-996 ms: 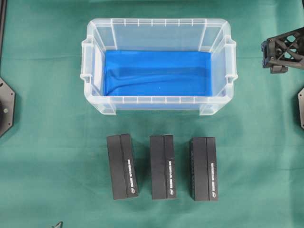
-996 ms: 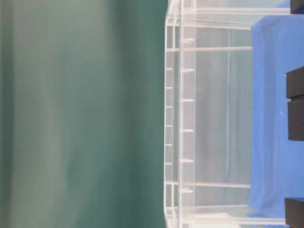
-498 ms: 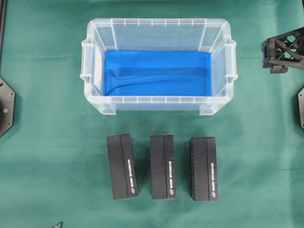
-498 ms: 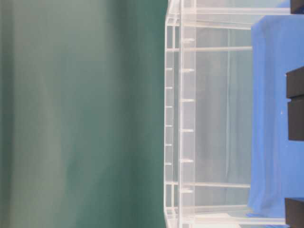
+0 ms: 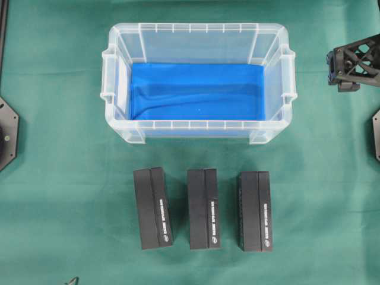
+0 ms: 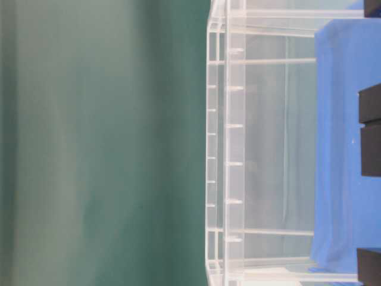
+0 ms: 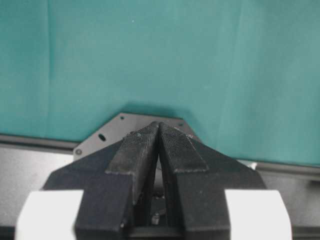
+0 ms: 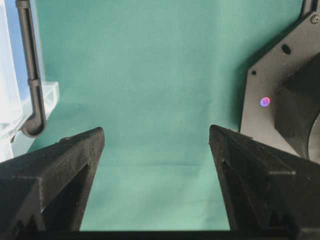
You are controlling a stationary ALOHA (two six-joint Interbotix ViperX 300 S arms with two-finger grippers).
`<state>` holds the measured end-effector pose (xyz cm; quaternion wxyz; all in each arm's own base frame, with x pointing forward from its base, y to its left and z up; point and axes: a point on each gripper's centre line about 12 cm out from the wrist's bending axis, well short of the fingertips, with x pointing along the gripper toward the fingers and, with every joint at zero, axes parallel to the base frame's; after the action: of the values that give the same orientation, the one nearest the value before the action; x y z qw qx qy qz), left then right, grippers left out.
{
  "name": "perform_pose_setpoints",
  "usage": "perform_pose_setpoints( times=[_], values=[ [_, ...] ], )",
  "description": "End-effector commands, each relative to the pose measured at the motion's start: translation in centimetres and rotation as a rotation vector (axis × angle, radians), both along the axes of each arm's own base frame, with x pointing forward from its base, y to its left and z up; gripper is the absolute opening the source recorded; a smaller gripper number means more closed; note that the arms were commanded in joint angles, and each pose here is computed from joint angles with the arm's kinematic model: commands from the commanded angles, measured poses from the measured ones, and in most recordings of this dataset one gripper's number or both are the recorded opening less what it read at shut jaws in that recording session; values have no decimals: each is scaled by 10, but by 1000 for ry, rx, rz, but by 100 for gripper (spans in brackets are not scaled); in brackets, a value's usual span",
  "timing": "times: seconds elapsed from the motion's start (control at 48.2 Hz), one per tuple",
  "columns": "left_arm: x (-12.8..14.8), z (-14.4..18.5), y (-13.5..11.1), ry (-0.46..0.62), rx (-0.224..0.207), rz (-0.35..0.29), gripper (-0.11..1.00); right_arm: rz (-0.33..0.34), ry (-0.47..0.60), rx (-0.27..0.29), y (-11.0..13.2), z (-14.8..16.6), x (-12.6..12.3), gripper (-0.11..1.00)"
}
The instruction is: Take the box out of the case with the right arm.
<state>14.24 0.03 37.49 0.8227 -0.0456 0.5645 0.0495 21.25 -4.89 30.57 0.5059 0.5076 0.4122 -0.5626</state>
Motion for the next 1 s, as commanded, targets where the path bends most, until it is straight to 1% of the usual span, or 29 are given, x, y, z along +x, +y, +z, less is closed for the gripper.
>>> perform_pose_setpoints(
  times=[0.0, 0.415, 0.975],
  values=[
    [2, 1, 1, -6, 2, 5, 0, -4, -17, -2, -1, 4, 0, 82],
    [0, -8, 1, 20, 3, 5, 0, -3, -18, 5, 0, 4, 1, 82],
    [-11, -16, 1, 15, 3, 4, 0, -4, -20, 5, 0, 4, 1, 82]
  ],
)
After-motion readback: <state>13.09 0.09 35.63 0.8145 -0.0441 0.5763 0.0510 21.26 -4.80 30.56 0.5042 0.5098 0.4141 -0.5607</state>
